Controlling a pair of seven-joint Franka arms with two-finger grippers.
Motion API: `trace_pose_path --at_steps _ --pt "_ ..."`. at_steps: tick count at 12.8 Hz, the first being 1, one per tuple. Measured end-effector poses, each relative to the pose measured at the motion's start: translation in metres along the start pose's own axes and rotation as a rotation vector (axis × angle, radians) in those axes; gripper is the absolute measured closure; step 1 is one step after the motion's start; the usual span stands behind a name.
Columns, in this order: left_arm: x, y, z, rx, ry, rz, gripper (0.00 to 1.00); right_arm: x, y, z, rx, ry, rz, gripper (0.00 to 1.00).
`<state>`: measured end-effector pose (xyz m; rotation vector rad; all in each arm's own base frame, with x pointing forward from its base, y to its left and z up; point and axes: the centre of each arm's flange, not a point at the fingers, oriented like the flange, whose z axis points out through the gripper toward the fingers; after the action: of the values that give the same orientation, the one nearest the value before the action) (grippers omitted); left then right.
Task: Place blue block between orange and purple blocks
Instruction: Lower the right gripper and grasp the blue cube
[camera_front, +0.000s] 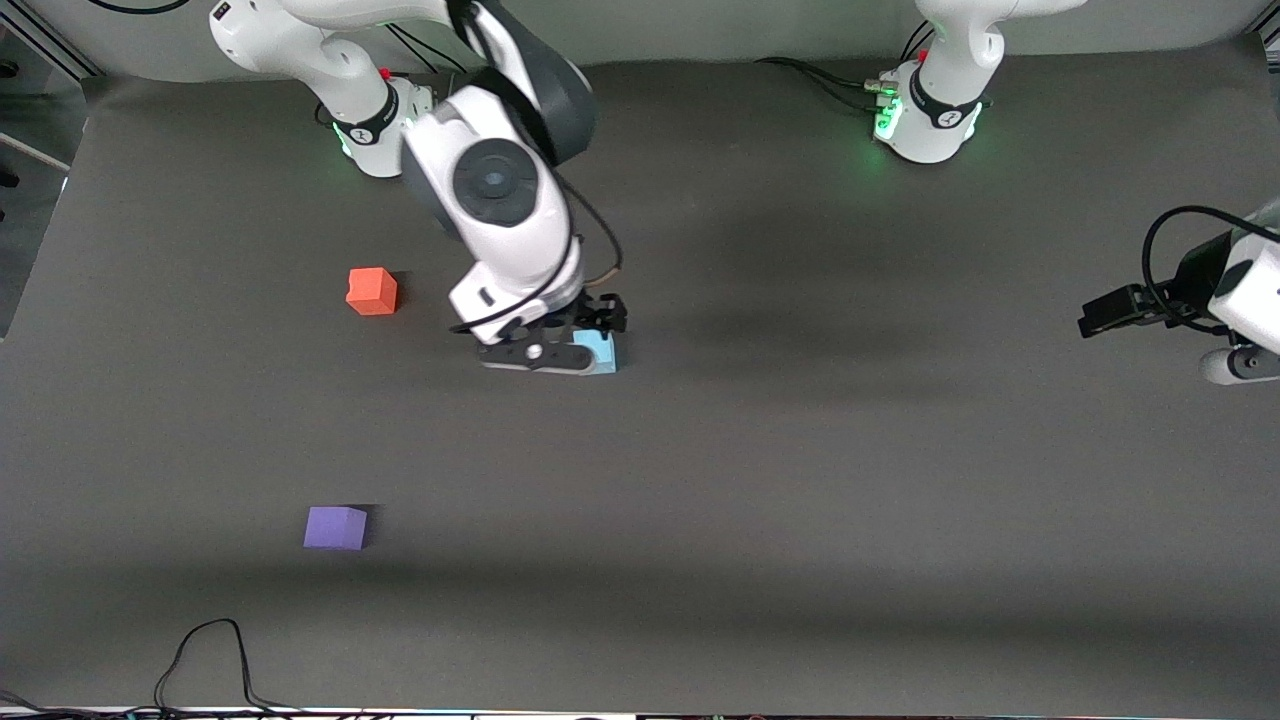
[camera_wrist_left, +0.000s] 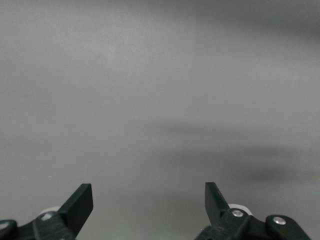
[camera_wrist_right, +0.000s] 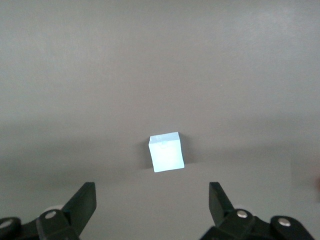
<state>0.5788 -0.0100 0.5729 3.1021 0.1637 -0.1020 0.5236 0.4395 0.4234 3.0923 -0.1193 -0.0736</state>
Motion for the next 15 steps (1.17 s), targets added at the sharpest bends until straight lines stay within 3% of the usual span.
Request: trace_pose_path --at_steps 2,8,15 --pt "-0.004 0.002 -0.005 0.001 0.0 0.005 0.0 -0.02 -0.009 0.03 -0.039 0.04 -0.057 0.0" --pt "-0.01 -0.001 -0.007 0.004 -0.027 0.027 0.0 -0.048 0.015 0.129 0.051 0.179 -0.134 0.0" --pt "-0.015 0.0 -0.01 0.005 -0.035 0.041 0.0 -0.094 0.013 0.213 0.081 0.203 -0.179 0.0"
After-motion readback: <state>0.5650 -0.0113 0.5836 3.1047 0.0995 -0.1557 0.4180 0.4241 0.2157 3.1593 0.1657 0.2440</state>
